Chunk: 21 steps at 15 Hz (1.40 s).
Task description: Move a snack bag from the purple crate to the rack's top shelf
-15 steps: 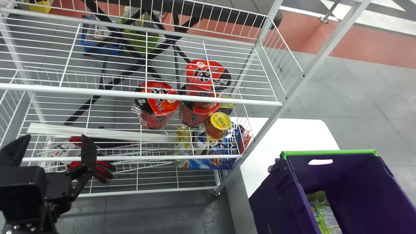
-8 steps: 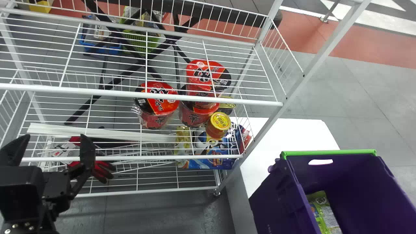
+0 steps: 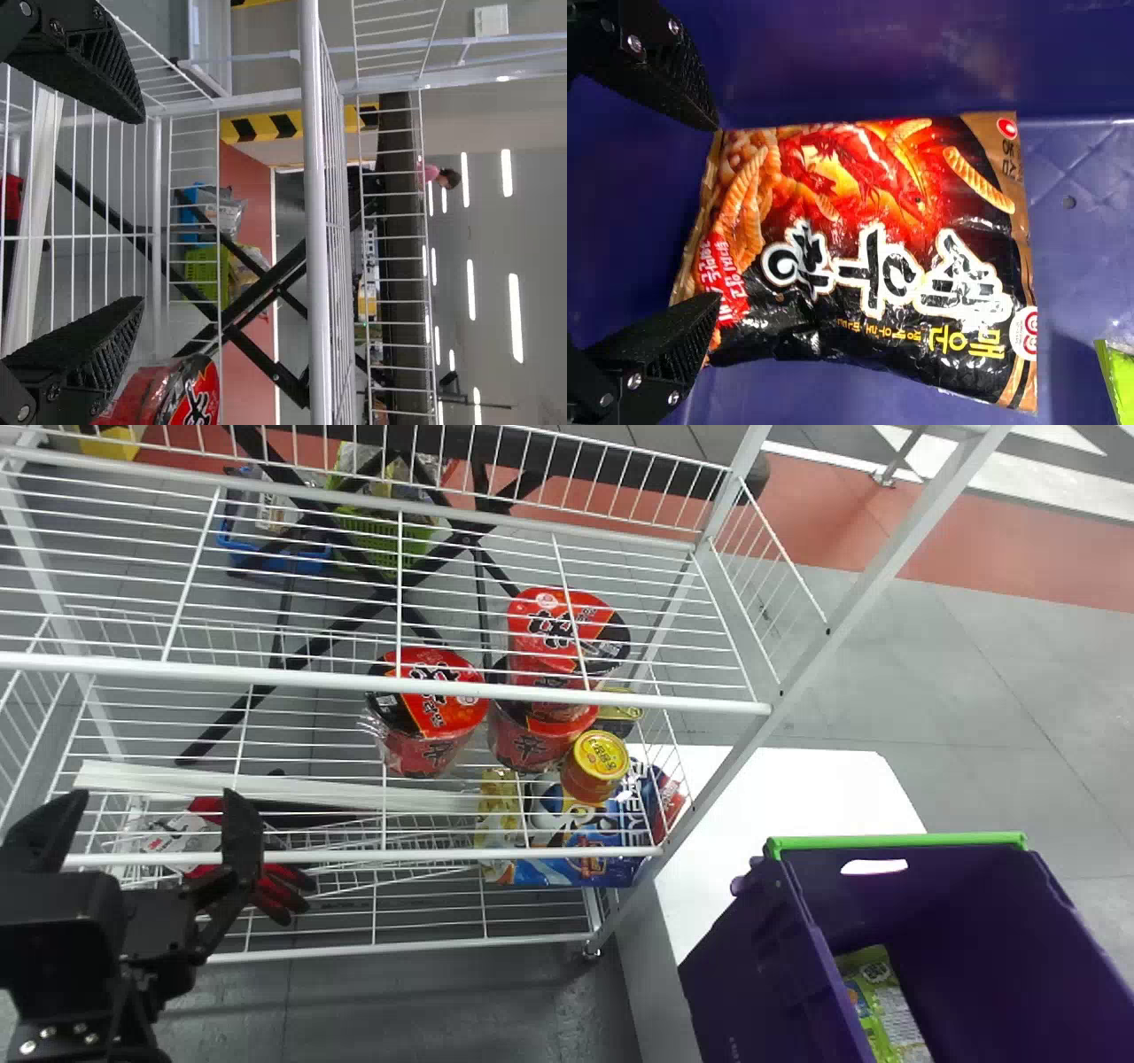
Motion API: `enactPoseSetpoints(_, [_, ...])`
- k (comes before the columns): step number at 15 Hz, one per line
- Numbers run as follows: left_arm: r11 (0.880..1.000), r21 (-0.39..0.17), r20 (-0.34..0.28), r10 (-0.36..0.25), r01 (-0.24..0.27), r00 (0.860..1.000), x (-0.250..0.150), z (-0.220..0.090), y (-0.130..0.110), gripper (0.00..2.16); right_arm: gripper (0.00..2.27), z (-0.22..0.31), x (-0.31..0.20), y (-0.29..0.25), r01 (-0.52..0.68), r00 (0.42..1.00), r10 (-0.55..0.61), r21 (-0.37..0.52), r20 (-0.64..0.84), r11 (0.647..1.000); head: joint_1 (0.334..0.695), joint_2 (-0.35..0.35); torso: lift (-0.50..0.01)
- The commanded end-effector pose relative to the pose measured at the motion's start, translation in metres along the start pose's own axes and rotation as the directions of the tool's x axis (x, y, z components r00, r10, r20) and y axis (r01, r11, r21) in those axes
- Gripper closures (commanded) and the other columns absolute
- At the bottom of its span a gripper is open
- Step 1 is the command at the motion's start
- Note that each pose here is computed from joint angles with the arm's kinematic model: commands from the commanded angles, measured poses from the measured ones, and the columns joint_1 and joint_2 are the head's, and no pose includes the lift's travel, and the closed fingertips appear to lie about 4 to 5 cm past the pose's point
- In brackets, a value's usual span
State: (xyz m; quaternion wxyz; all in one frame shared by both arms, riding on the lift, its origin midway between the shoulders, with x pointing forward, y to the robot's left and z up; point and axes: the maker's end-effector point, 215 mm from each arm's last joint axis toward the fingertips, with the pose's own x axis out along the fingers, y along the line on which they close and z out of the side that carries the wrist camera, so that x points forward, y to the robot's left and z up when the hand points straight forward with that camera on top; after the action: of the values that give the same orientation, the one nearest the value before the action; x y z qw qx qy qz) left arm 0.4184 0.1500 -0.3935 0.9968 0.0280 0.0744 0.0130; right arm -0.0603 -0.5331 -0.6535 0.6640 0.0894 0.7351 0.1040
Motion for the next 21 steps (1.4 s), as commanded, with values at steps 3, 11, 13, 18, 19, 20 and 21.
enactPoseSetpoints(3, [1.000,-0.011,0.016,0.003,-0.003,1.000,0.001,0.004,0.003,0.09,0.15,0.007,0.005,-0.004,0.036,0.999,-0.034,-0.046,0.038,0.998,0.695,-0.350,-0.455])
enactPoseSetpoints(11, [1.000,-0.014,0.009,0.006,-0.006,1.000,0.002,0.001,0.007,0.09,0.15,0.009,0.018,-0.002,0.043,0.995,-0.041,-0.024,0.087,0.999,0.695,-0.350,-0.455])
enactPoseSetpoints(13, [1.000,-0.015,0.011,0.005,-0.005,1.000,0.001,0.003,0.008,0.09,0.15,0.008,0.018,-0.003,0.046,0.996,-0.044,-0.029,0.077,0.999,0.695,-0.350,-0.455])
enactPoseSetpoints(18, [1.000,-0.018,0.012,0.005,-0.005,1.000,-0.001,0.004,0.006,0.09,0.22,0.004,0.012,-0.009,0.059,0.996,-0.059,0.005,0.068,0.998,0.695,-0.350,-0.455])
enactPoseSetpoints(19, [1.000,-0.014,0.010,0.004,-0.004,1.000,-0.002,0.003,0.005,0.09,0.22,0.004,0.008,-0.010,0.053,0.996,-0.054,0.024,0.074,0.998,0.695,-0.350,-0.455])
enactPoseSetpoints(20, [1.000,-0.013,0.009,0.002,-0.002,1.000,-0.002,0.002,0.005,0.09,0.22,0.002,0.002,-0.009,0.047,0.995,-0.050,0.039,0.084,0.998,0.695,-0.350,-0.455])
enactPoseSetpoints(21, [1.000,-0.014,0.010,0.003,-0.003,1.000,-0.001,0.002,0.005,0.09,0.22,0.001,-0.001,-0.009,0.049,0.995,-0.052,0.044,0.089,0.998,0.695,-0.350,-0.455])
